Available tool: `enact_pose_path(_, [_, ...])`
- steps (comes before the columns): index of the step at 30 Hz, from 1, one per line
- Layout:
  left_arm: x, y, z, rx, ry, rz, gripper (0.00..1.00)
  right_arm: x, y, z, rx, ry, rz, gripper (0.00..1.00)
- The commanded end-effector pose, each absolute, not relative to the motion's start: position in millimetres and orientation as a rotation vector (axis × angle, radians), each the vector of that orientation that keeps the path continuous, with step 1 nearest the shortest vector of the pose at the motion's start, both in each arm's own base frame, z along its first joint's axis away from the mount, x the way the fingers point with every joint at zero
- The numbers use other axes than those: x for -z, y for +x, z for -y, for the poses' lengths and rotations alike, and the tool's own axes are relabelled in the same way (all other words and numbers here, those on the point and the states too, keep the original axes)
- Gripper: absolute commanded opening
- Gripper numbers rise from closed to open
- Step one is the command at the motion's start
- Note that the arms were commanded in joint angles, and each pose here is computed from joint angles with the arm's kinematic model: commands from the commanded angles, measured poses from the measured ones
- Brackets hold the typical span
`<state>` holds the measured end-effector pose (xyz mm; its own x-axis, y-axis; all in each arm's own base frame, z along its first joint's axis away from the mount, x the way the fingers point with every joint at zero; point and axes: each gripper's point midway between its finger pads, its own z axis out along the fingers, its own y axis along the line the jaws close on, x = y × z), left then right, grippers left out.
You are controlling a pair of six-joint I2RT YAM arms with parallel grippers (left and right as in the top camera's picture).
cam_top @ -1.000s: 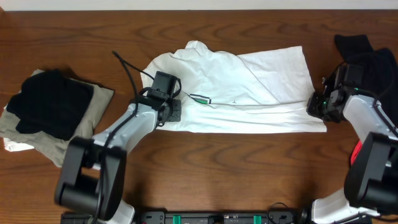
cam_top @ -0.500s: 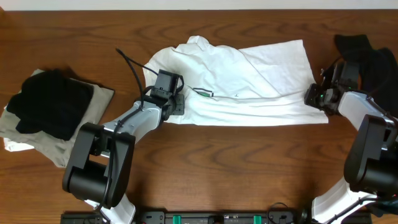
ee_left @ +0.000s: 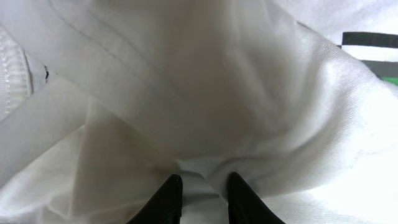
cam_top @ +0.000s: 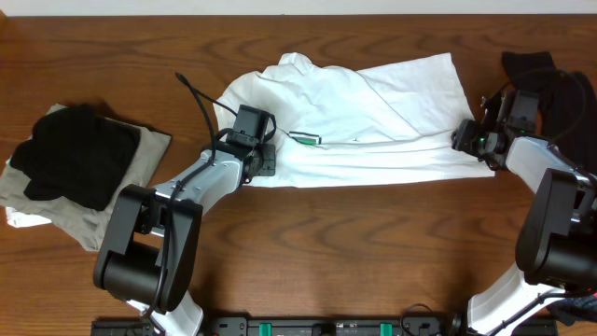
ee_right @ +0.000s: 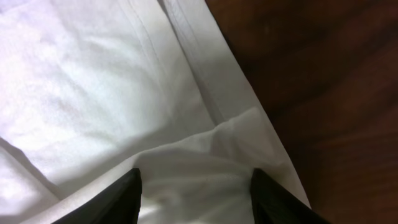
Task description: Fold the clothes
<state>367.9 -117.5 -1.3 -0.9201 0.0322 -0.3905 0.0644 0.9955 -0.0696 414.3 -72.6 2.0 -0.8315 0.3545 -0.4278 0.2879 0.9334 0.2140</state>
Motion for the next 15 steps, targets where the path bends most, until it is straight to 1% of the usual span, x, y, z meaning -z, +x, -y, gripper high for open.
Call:
enact_pose_path(1, [16.7, 349.5, 104.7, 0.027, 0.089, -2.817, 0.3, 25.2, 385.2, 73.2, -0.134, 0.513, -2.744, 0.54])
enact_pose_path(2, [18.0, 345.6, 103.4, 0.02, 0.09, -2.834, 0.32, 27.3, 379.7, 76.5, -0.1, 0.527, -2.765, 0.54])
enact_pose_path(6, [21.9, 334.5, 90.0, -0.078, 0.084, -2.875, 0.32, 31.7, 363.4, 90.4, 0.03, 0.587, -2.814, 0.59])
enact_pose_path(15, [34.2, 315.1, 78.2, -0.143, 0.07, -2.92, 0.32, 34.2, 355.3, 91.3, 0.029, 0.618, -2.84, 0.63])
